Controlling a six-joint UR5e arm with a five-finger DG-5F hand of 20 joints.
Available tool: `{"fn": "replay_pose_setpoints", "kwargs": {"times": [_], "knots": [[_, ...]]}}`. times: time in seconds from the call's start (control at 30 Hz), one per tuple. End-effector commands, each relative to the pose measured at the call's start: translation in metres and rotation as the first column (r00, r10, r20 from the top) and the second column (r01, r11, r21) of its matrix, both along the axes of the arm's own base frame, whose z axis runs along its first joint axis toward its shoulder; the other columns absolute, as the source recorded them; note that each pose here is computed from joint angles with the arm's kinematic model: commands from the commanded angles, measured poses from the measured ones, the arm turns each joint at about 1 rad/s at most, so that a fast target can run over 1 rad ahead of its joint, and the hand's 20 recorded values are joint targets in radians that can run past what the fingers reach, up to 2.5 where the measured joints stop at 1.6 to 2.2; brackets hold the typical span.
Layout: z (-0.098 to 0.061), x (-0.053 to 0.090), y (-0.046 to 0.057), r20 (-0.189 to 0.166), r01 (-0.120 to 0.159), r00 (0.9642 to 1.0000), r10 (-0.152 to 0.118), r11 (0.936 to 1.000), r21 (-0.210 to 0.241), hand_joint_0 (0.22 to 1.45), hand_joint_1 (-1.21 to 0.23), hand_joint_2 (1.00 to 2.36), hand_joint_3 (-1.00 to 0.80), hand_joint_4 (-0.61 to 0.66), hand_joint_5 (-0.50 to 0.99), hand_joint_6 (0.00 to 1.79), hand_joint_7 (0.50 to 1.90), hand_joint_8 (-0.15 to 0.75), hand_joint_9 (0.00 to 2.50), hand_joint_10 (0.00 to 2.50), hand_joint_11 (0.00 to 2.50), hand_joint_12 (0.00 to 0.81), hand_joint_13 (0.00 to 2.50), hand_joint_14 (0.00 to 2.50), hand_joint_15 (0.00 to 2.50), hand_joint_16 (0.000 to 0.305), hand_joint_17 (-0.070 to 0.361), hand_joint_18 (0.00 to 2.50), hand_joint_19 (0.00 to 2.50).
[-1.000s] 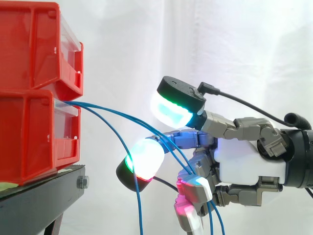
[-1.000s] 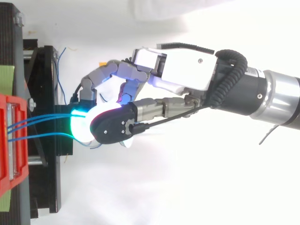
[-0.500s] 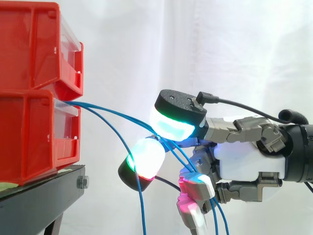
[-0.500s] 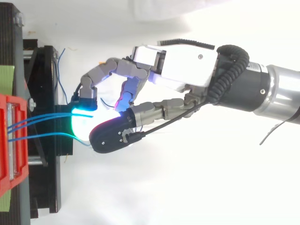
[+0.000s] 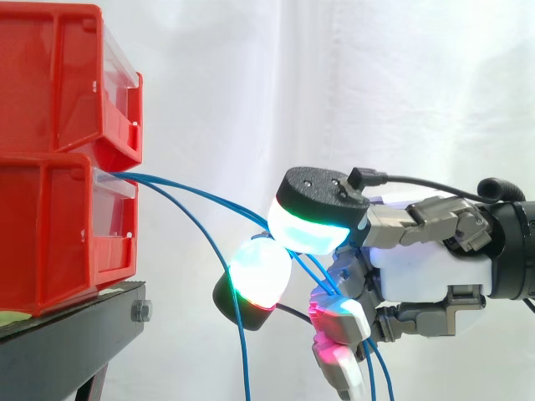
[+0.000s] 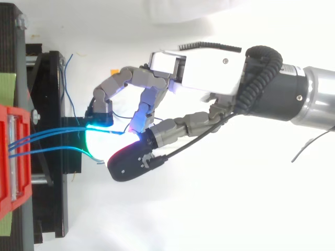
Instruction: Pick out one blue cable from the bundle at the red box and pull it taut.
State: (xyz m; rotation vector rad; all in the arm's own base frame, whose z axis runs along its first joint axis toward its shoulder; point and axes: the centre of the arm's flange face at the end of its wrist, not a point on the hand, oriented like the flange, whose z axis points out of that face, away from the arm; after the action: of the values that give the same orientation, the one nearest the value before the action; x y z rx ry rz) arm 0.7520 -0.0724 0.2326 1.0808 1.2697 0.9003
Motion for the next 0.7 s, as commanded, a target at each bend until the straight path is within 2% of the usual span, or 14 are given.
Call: {"fn": "replay_pose_setpoints", "kwargs": {"times": [0.0, 0.17, 0.43, 0.67], "knots": [[0.003, -0.005, -0.002, -0.030, -0.019, 0.9994, 0.018, 0.9998, -0.006, 0.53, -0.44, 1.00, -0.50, 0.07, -0.14, 0.87, 0.90, 0.275, 1.29, 0.03, 0.86, 0.386, 1.16, 0.02, 0.70, 0.055, 0.123, 0.97, 0.75], [0.010, -0.010, -0.005, -0.055, -0.028, 0.9981, 0.028, 0.9995, -0.012, 0.58, -0.38, 1.00, -0.47, 0.07, -0.13, 0.86, 0.91, 0.272, 1.30, 0.02, 0.87, 0.377, 1.17, 0.02, 0.70, 0.053, 0.118, 0.96, 0.76], [0.015, -0.012, -0.012, -0.052, -0.019, 0.9985, 0.018, 0.9997, -0.013, 0.59, -0.48, 1.01, -0.34, 0.06, -0.13, 0.85, 0.93, 0.277, 1.31, 0.03, 0.88, 0.377, 1.17, 0.02, 0.71, 0.052, 0.117, 0.96, 0.76], [0.015, -0.012, -0.018, -0.049, -0.008, 0.9988, 0.008, 0.9999, -0.013, 0.57, -0.56, 1.01, -0.38, 0.08, -0.15, 0.86, 0.91, 0.276, 1.28, 0.02, 0.86, 0.377, 1.16, 0.02, 0.71, 0.053, 0.120, 0.96, 0.75]]}}
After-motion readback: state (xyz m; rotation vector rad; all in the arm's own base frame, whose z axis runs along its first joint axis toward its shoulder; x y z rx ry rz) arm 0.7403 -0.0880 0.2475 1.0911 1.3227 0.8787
